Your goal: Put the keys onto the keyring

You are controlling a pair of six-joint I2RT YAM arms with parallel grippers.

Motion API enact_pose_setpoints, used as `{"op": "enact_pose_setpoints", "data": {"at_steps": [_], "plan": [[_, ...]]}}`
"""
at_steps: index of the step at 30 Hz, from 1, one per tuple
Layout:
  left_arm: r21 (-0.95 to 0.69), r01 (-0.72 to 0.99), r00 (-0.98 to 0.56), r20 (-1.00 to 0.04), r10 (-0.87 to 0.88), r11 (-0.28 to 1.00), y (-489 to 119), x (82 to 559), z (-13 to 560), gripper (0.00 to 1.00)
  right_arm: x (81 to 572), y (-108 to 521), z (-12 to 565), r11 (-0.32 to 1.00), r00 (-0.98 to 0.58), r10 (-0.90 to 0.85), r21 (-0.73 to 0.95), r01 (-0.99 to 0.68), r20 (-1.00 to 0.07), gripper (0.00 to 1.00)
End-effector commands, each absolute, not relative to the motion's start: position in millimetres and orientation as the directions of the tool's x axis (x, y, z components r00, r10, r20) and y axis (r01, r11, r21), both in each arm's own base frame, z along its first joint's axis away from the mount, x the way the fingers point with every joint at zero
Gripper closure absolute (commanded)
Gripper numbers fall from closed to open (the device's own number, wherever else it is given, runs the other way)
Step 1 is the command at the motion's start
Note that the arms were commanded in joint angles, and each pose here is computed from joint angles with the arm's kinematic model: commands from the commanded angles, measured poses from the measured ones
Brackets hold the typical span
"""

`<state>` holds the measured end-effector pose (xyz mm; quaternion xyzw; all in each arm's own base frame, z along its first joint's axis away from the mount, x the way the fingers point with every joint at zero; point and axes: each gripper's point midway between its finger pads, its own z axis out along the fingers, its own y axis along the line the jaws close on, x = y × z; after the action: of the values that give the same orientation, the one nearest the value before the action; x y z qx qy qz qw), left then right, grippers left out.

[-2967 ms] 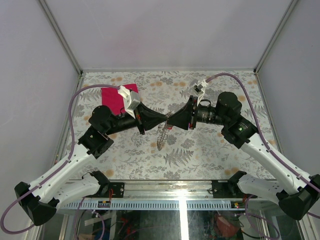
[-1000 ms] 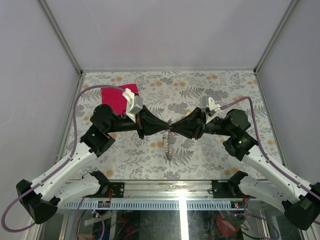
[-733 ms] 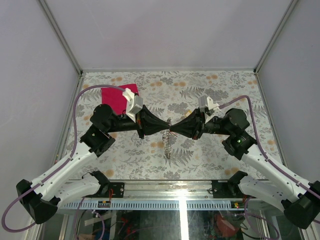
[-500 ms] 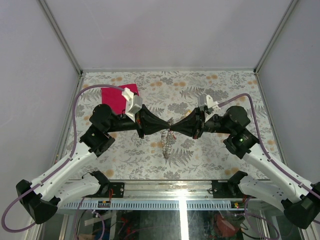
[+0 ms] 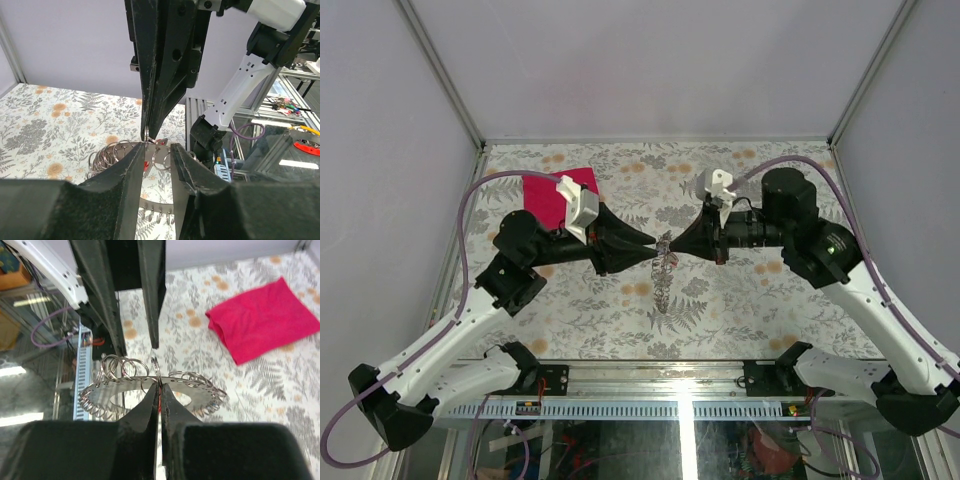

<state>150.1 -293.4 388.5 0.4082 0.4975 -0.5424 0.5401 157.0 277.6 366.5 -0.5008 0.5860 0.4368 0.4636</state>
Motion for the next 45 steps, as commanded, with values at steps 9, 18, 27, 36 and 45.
{"op": "enact_pose_setpoints", "data": {"at_steps": [9, 18, 27, 36, 45], "plan": [[-0.074, 0.988, -0.053, -0.986, -0.157, 0.133, -297, 166, 383, 0.67, 148, 254, 339, 0.173, -0.173, -0.516, 0.095, -0.98, -0.839, 1.0], [-0.081, 0.989, -0.066, -0.99, -0.123, 0.121, -300, 168, 369, 0.68, 156, 260, 341, 0.246, -0.19, -0.551, 0.059, -0.967, -0.812, 1.0], [-0.086, 0.992, -0.077, -0.992, -0.099, 0.091, -301, 163, 359, 0.68, 159, 268, 353, 0.237, -0.151, -0.489, 0.036, -0.971, -0.859, 1.0], [-0.11, 0.991, -0.105, -0.992, -0.068, 0.078, -309, 166, 347, 0.67, 163, 272, 371, 0.266, -0.139, -0.41, 0.027, -0.963, -0.901, 1.0], [-0.103, 0.988, -0.097, -0.994, -0.056, 0.114, -315, 165, 342, 0.67, 167, 274, 389, 0.308, -0.142, -0.34, 0.032, -0.951, -0.93, 1.0]]}}
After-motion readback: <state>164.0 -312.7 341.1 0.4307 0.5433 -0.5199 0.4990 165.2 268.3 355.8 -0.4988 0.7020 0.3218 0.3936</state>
